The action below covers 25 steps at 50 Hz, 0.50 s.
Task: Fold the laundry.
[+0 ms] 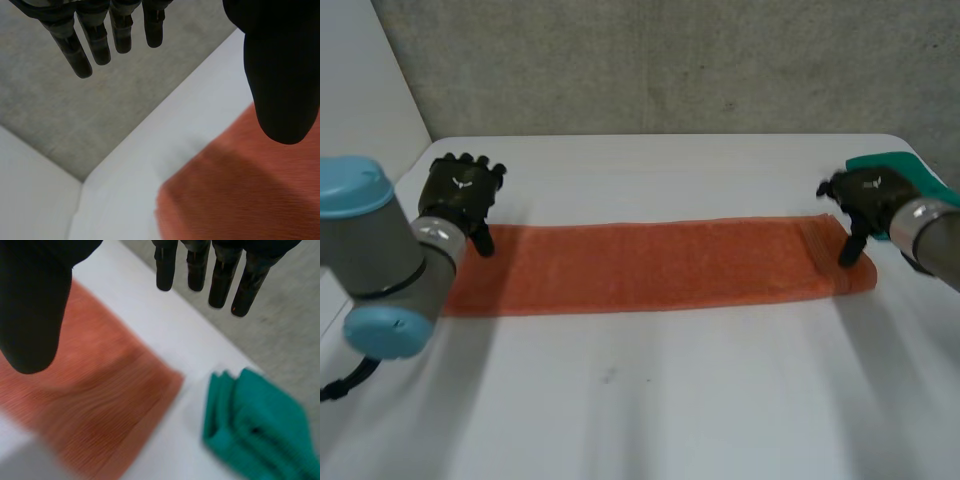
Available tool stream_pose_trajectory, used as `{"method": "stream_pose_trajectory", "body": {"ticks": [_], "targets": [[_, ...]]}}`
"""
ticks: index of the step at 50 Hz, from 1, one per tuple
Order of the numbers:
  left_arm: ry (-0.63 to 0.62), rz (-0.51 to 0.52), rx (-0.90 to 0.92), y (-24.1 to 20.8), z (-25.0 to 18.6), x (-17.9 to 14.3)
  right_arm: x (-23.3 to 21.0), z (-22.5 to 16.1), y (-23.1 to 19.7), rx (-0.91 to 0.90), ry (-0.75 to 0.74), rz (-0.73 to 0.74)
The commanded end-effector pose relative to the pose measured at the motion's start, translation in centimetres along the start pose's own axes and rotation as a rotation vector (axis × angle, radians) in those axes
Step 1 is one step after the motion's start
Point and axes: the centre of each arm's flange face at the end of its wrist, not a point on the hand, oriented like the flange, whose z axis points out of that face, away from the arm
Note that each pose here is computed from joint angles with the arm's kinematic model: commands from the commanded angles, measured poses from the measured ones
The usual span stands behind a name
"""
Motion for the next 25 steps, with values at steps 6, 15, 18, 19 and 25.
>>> {"method": "stream_pose_trajectory", "body": {"ticks": [6,15,18,19,25], "targets": [[0.102,-0.019,-0.023,1.7,-4.5,1.3,-0.9,-0.1,5.5,-0.004,-0.019,0.010],[0.105,-0.020,-0.044,2.5,-4.6,1.5,-1.2,1.3,7.7,-0.040,-0.025,-0.010],[0.107,-0.020,-0.044,2.6,-4.6,1.5,-1.4,1.6,8.3,-0.053,-0.029,-0.036],[0.106,-0.020,-0.043,2.5,-4.6,1.5,-1.3,1.7,8.4,-0.058,-0.027,-0.041],[0.107,-0.020,-0.041,2.5,-4.6,1.6,1.2,1.4,9.2,-0.105,0.077,-0.045]]}}
